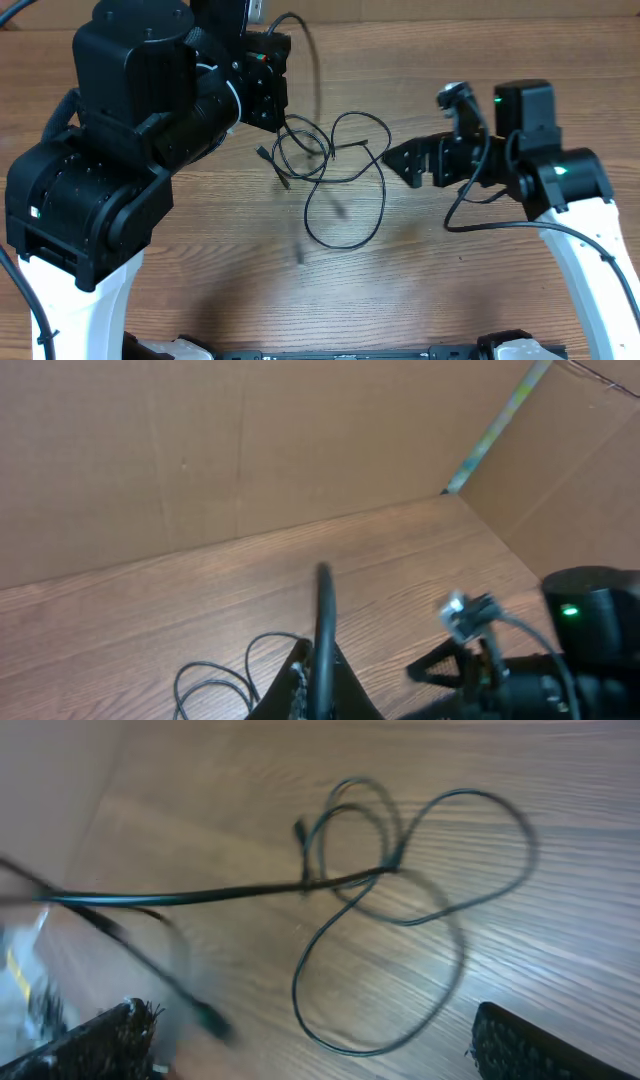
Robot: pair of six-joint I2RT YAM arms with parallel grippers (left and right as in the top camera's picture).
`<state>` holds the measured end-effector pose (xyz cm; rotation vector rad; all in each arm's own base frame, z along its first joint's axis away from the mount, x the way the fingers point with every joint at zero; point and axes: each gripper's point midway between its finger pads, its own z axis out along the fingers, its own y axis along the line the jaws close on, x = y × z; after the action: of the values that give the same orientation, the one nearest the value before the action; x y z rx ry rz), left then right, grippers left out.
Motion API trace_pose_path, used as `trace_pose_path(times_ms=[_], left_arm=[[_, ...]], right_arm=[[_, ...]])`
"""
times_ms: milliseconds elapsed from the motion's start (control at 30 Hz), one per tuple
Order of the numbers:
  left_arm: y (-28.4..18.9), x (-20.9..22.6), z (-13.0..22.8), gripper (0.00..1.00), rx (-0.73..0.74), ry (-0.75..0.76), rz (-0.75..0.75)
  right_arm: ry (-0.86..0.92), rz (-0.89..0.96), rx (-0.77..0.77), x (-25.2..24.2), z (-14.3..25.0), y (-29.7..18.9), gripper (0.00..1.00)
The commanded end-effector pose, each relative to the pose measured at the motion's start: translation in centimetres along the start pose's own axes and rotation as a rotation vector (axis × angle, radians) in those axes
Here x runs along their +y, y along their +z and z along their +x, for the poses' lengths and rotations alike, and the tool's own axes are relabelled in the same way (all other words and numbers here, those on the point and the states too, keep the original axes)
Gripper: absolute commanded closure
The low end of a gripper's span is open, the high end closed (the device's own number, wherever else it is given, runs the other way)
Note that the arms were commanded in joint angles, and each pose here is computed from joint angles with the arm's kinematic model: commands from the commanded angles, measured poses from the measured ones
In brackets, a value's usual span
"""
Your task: Untangle cables
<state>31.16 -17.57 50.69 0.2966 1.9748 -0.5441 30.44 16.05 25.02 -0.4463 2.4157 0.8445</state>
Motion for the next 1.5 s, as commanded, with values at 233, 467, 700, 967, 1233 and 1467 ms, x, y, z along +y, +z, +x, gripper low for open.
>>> trace_pose_path(times_ms=[233,467,700,967,1233,1467], left_arm=[[0.0,-0.4,-0.1,0.96,-0.005,0.02,0.024],[0.1,-0.8,-0.2,0.96,-0.004,0.021,0.043],[0.6,-1.6,-0.6,0.96,-0.015,0.024,0.091],[8.5,-2.1,3.1,0.96,0.184,-0.167,0.146],[16.2,-1.0,7.9,0.96,0.369,-0.351,0.105],[16.2,-4.1,8.0,0.96,0.425,-0.419,0.279]], right_arm=[[-0.235,-0.029,0.094,1.9,0.8,6.4,0.0],[-0.199,-0.042,0.124,2.5,1.4,7.7,0.0],[-0.188,0.134,0.09,0.2,0.0,6.6,0.0],[-0.102,0.227,0.057,0.7,-0.8,2.5,0.0],[-0.249,0.088,0.21,2.8,3.0,1.9,0.0],[-0.286,0.066,0.119,3.4,0.7,2.3,0.0]])
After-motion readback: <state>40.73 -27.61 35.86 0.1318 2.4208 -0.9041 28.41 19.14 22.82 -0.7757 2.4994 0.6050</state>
